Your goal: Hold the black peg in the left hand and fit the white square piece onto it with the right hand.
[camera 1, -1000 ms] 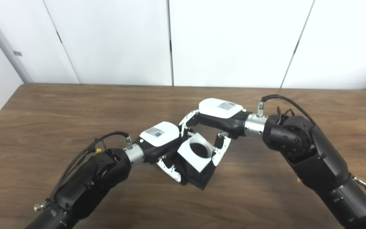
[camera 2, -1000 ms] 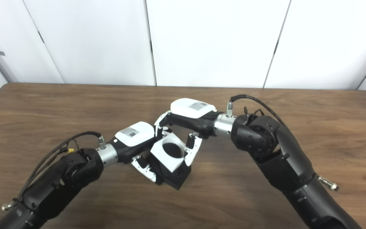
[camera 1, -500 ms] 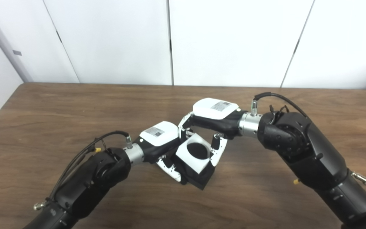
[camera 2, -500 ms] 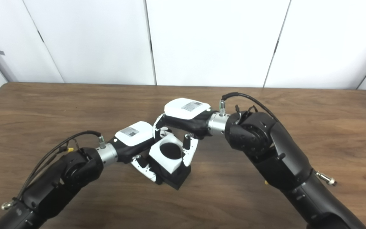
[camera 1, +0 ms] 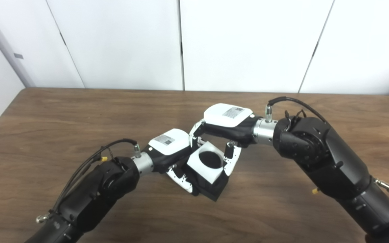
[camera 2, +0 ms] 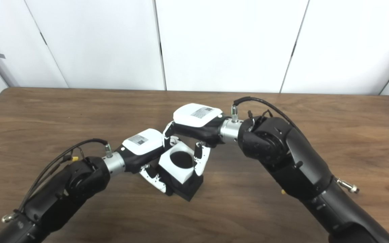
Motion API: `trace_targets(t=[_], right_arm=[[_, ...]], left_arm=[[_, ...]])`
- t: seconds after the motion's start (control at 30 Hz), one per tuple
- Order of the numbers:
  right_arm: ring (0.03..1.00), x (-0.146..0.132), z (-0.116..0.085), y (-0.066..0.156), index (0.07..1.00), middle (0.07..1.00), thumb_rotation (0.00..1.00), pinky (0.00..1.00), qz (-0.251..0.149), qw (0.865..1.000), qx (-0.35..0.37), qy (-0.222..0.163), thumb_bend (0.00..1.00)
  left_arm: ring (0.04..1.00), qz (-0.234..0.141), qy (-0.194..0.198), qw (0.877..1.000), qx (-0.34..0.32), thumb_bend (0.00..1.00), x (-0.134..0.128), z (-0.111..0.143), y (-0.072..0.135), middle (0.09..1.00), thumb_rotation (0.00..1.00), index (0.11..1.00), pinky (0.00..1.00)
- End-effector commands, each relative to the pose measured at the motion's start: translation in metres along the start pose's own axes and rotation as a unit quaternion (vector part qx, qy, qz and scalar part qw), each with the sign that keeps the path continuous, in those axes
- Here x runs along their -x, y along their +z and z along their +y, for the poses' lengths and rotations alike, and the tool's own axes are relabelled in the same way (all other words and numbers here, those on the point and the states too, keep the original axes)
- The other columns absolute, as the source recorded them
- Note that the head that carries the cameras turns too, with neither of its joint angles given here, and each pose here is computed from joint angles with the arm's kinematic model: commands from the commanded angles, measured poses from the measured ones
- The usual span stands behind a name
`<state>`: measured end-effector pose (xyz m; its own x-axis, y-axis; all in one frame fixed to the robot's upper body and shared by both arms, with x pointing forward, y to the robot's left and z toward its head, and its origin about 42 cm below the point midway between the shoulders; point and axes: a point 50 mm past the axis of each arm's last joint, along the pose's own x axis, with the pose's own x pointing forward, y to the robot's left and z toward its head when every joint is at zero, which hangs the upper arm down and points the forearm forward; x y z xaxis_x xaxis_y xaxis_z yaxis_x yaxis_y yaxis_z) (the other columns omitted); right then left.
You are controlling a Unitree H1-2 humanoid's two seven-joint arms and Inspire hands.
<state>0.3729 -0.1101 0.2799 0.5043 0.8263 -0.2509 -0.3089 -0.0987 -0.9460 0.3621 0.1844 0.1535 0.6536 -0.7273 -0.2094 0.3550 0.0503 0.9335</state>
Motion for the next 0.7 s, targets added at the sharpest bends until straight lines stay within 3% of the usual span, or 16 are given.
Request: trace_targets(t=[0.0,0.07,0.1,0.13,0.2,0.47,0.67], right_arm=[[0.8,-0.0102,0.0099,0.019,0.486,0.769,0.15,0.77,-0.036,0.998,0.013,0.054,0.53],[0.799,-0.0102,0.0105,0.0191,0.49,0.773,0.15,0.77,-0.033,0.998,0.016,0.06,0.52],[0.8,-0.0102,0.0106,0.0191,0.557,0.778,0.23,0.77,-0.031,0.997,0.018,0.064,0.72],[0.802,-0.0102,0.0104,0.0192,0.607,0.785,0.28,0.77,-0.029,0.997,0.02,0.067,0.82],[0.811,-0.01,0.0099,0.0193,0.673,0.803,0.33,0.78,-0.025,0.997,0.022,0.071,0.92],[0.827,-0.0079,0.0092,0.0176,0.762,0.831,0.38,0.77,-0.017,0.996,0.028,0.078,1.0],[0.836,-0.0071,0.0079,0.0169,0.746,0.84,0.37,0.77,-0.013,0.997,0.023,0.079,0.99]], left_arm=[[0.893,0.019,-0.069,0.997,-0.026,0.52,-0.0026,-0.0217,0.001,0.856,0.08,0.489,0.77],[0.891,0.017,-0.068,0.997,-0.026,0.52,-0.003,-0.0221,0.0006,0.844,0.08,0.489,0.77],[0.889,0.016,-0.068,0.997,-0.025,0.52,-0.0033,-0.0223,0.0004,0.838,0.08,0.489,0.77],[0.885,0.016,-0.068,0.997,-0.025,0.52,-0.0035,-0.0224,0.0003,0.83,0.08,0.489,0.77],[0.885,0.016,-0.067,0.997,-0.024,0.52,-0.0039,-0.0226,0.0002,0.825,0.08,0.49,0.77],[0.901,0.015,-0.066,0.997,-0.025,0.52,-0.0043,-0.0219,-0.0001,0.846,0.08,0.489,0.79],[0.908,0.016,-0.068,0.997,-0.024,0.52,-0.0042,-0.0212,0.0001,0.88,0.08,0.49,0.8]])
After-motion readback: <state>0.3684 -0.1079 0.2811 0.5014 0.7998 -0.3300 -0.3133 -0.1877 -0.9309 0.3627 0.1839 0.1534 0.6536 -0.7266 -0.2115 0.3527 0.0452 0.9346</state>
